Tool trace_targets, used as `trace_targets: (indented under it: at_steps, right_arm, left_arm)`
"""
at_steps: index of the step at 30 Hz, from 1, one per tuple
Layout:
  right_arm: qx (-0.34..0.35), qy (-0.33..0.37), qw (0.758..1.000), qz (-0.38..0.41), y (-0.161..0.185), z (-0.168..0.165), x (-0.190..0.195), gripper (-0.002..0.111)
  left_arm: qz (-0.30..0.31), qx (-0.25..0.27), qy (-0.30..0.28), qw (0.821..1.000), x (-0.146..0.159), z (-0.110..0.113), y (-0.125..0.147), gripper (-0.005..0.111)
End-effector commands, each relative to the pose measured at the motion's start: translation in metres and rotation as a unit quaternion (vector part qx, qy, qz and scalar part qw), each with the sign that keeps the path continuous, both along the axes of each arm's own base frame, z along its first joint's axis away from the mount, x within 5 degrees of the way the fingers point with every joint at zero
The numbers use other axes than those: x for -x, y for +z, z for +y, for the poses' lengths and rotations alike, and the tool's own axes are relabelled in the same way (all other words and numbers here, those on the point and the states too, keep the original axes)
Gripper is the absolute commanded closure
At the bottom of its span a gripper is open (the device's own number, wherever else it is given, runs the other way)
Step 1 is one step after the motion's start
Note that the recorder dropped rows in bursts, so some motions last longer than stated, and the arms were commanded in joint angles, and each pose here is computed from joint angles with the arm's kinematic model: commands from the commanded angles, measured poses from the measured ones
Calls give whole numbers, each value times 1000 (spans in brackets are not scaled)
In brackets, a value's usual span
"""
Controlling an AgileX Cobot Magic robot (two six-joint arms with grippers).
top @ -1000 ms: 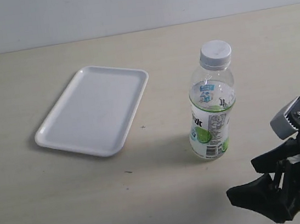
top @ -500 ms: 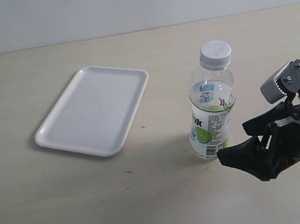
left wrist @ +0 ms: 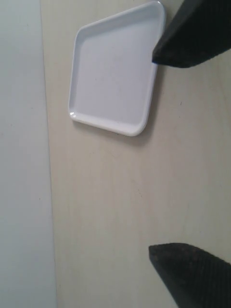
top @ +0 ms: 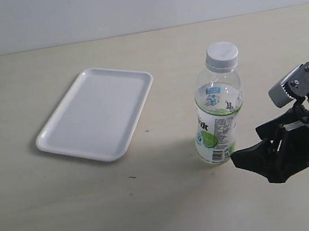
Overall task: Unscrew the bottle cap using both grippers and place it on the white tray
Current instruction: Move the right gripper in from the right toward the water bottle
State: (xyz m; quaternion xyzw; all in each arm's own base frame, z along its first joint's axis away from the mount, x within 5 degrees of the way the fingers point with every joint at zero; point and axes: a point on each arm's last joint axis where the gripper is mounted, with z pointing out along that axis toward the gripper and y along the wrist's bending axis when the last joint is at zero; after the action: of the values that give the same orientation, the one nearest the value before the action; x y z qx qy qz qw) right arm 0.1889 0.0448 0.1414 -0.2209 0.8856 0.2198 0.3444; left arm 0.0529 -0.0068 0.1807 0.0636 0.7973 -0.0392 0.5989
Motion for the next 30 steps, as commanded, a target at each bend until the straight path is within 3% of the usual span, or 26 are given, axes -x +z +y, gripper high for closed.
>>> trace_targets:
  at_steps: [1, 18, 23, 30]
  right_arm:
    - [-4, 9, 1000, -8, 1, 1, -1, 32]
    - [-6, 0, 1000, -1, 0, 0, -1, 32]
    - [4, 18, 998, 64, -3, 0, 5, 33]
    - [55, -59, 987, 138, -5, -13, -1, 33]
  left_arm:
    - [-6, -1, -4, 1000, 0, 0, 0, 13]
    - [-6, -1, -4, 1000, 0, 0, 0, 13]
    - [-6, -1, -4, 1000, 0, 0, 0, 13]
    - [-6, -1, -4, 1000, 0, 0, 0, 13]
